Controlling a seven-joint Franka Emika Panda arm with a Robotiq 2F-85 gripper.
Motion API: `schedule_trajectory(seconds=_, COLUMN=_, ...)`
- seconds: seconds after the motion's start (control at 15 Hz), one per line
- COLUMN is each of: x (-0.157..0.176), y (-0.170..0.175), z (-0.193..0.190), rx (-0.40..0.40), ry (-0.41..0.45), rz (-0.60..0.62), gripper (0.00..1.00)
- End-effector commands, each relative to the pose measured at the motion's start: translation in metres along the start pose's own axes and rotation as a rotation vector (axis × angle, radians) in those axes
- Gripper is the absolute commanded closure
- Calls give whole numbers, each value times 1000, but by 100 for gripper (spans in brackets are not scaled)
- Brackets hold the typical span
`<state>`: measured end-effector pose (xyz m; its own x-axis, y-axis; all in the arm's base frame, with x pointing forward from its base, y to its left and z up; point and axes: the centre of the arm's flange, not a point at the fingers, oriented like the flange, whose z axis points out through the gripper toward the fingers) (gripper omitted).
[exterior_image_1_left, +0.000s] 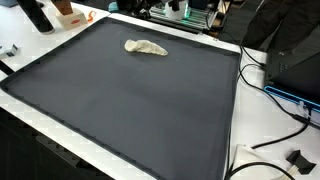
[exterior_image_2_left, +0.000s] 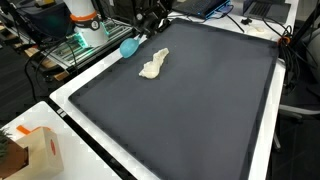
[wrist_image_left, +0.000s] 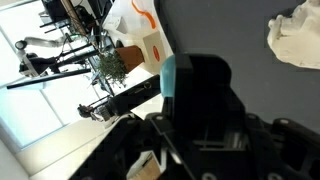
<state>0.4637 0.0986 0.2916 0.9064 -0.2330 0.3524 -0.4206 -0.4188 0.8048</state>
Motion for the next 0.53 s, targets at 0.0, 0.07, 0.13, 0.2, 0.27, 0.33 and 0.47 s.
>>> schedule_trajectory(seconds=0.0, x=-3, y=-18, z=2, rx=-44, ry=52, rz=-43, gripper=75)
schedule_trajectory(seconds=0.07, x=-5, y=-22, z=2, rx=-46, ry=64, rz=-58, gripper=75)
schedule_trajectory(seconds=0.13, x=-6, y=-26, z=2, rx=-48, ry=75, rz=-71, gripper=75)
schedule_trajectory(seconds=0.2, x=-8, y=-29, z=1, rx=-49, ry=83, rz=-85, gripper=75)
schedule_trajectory(seconds=0.27, x=-9, y=-33, z=1, rx=-50, ry=96, rz=-101, gripper=75)
schedule_trajectory(seconds=0.33, x=-12, y=-36, z=1, rx=-53, ry=106, rz=-115, gripper=75)
schedule_trajectory(seconds=0.47, x=-15, y=-42, z=-1, rx=-53, ry=129, rz=-150, gripper=75)
